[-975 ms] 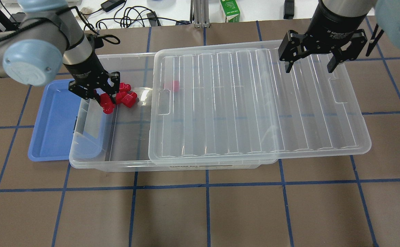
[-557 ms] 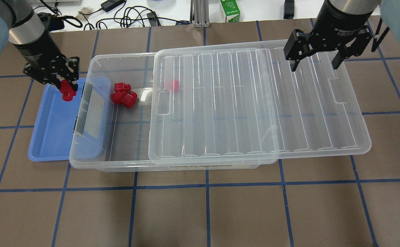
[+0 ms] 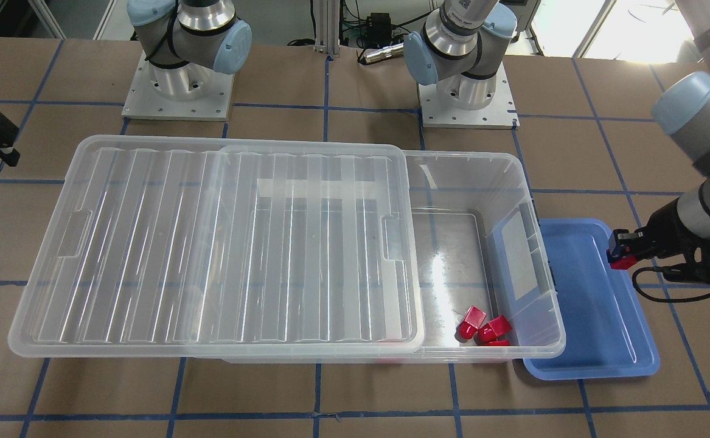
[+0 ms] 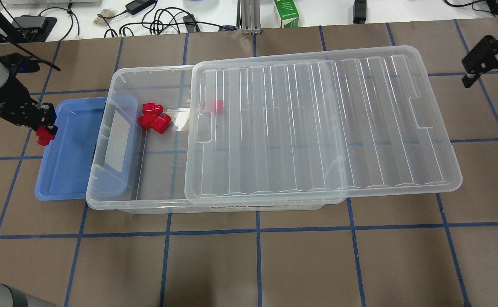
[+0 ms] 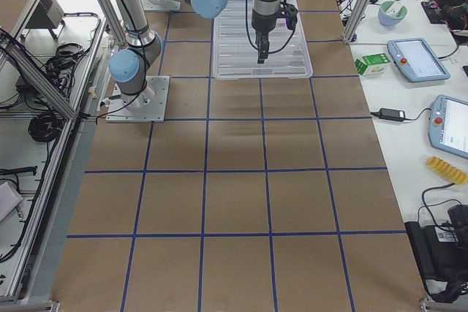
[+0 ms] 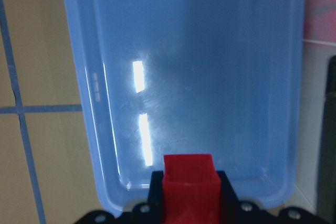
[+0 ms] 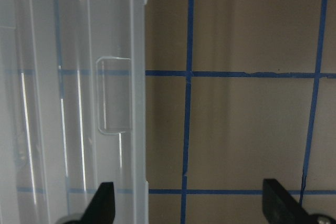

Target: Place red block in blue tray from box

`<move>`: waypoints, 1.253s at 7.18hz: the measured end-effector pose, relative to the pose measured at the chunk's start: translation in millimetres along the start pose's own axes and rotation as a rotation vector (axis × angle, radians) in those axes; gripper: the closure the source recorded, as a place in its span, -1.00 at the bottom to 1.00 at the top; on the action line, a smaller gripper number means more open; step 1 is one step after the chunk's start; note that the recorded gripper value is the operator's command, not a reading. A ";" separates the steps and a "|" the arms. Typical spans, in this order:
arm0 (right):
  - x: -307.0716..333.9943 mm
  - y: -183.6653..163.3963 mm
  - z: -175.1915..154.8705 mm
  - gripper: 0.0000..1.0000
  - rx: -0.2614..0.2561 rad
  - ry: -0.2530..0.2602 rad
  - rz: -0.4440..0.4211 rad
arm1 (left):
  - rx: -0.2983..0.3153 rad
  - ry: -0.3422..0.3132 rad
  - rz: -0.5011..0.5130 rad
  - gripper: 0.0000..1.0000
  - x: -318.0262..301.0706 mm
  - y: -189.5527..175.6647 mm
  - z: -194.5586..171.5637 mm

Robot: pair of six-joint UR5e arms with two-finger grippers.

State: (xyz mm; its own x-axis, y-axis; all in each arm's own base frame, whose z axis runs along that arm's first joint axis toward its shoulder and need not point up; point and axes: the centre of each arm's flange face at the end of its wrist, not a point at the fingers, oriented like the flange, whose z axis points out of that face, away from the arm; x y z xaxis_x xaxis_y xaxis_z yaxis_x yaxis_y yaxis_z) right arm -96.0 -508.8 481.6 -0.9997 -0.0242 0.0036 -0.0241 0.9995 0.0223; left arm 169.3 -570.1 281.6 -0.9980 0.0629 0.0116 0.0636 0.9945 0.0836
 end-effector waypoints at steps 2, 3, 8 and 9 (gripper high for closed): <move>20.7 5.0 44.5 -1.00 -0.014 -0.010 0.009 | 0.003 -0.004 0.014 0.55 0.1 6.2 52.4; 22.5 5.3 76.8 -1.00 -0.015 -0.012 0.012 | -0.001 -0.001 0.016 0.05 2.4 7.6 61.4; 17.3 7.1 129.2 -1.00 -0.006 -0.010 0.023 | 0.032 -0.030 0.047 -0.62 21.0 1.8 9.8; 10.7 6.3 129.6 -1.00 -0.006 -0.012 0.020 | 0.023 -0.031 0.063 -0.62 42.1 -1.6 -36.2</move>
State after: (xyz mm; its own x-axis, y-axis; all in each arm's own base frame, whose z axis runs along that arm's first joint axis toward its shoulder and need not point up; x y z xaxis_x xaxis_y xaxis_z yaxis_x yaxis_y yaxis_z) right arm -107.4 -499.9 352.2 -1.0000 -0.0036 -0.0081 -0.0038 0.9996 0.0287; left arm 127.4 -572.1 318.1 -0.9918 0.1272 -0.0153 0.1260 0.9902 0.0604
